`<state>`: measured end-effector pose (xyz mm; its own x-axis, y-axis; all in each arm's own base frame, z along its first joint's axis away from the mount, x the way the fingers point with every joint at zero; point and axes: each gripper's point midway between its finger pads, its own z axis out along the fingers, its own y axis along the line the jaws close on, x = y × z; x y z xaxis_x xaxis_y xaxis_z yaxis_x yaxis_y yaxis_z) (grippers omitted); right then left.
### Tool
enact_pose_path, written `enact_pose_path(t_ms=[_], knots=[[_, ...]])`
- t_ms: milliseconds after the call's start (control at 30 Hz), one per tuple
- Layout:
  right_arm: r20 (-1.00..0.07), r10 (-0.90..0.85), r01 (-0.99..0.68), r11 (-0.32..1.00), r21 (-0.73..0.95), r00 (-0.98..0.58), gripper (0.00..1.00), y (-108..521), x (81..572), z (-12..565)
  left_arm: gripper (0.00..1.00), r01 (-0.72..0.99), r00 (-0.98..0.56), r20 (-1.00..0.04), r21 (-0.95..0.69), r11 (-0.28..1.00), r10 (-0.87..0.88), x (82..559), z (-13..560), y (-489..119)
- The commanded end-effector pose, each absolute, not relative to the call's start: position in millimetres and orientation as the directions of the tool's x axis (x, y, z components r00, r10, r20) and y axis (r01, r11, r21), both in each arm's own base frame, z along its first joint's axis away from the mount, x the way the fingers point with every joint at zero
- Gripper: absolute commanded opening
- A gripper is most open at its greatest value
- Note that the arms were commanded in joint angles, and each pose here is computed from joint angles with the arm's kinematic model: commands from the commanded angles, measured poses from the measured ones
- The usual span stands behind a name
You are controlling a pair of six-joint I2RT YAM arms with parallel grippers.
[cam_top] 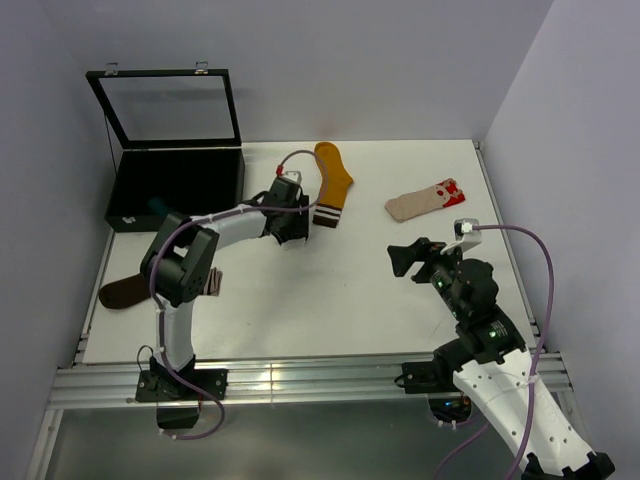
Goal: Roll the socks
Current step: Move the sock to the center of the board.
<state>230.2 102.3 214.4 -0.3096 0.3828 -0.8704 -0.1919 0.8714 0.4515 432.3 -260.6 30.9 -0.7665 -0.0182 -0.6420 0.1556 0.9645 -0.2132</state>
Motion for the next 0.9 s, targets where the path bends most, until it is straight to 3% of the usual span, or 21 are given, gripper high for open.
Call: enact_pose_path(t_ms=[0, 233, 467, 533, 567, 600, 867], knots=[[-0.874, 0.392, -0.184, 0.873, 0.452, -0.287, 0.91, 98, 230, 216, 0.69, 0.175, -0.843, -0.535, -0.161, 0.971, 0.063, 370, 8, -266], [-0.883, 0.382, -0.167, 0.885, 0.434, -0.271, 0.91, 92, 228, 214, 0.71, 0.217, -0.825, -0.556, -0.156, 0.964, 0.096, 334, 28, -279], [-0.884, 0.387, -0.16, 0.886, 0.435, -0.262, 0.91, 89, 227, 215, 0.85, 0.267, -0.738, -0.671, -0.189, 0.945, 0.074, 340, 94, -298], [-0.869, 0.419, -0.105, 0.883, 0.458, -0.262, 1.0, 83, 228, 212, 0.89, 0.28, -0.712, -0.698, -0.194, 0.94, 0.068, 341, 113, -298], [-0.863, 0.441, -0.05, 0.884, 0.466, -0.248, 1.0, 75, 231, 210, 0.98, 0.286, -0.7, -0.711, -0.184, 0.941, 0.074, 342, 119, -296], [-0.856, 0.451, -0.029, 0.881, 0.473, -0.254, 1.0, 73, 230, 207, 0.99, 0.286, -0.691, -0.72, -0.178, 0.942, 0.074, 342, 122, -293], [-0.819, 0.502, 0.036, 0.857, 0.514, -0.279, 1.0, 71, 231, 198, 0.99, 0.233, -0.565, -0.825, -0.18, 0.956, -0.017, 333, 171, -257]])
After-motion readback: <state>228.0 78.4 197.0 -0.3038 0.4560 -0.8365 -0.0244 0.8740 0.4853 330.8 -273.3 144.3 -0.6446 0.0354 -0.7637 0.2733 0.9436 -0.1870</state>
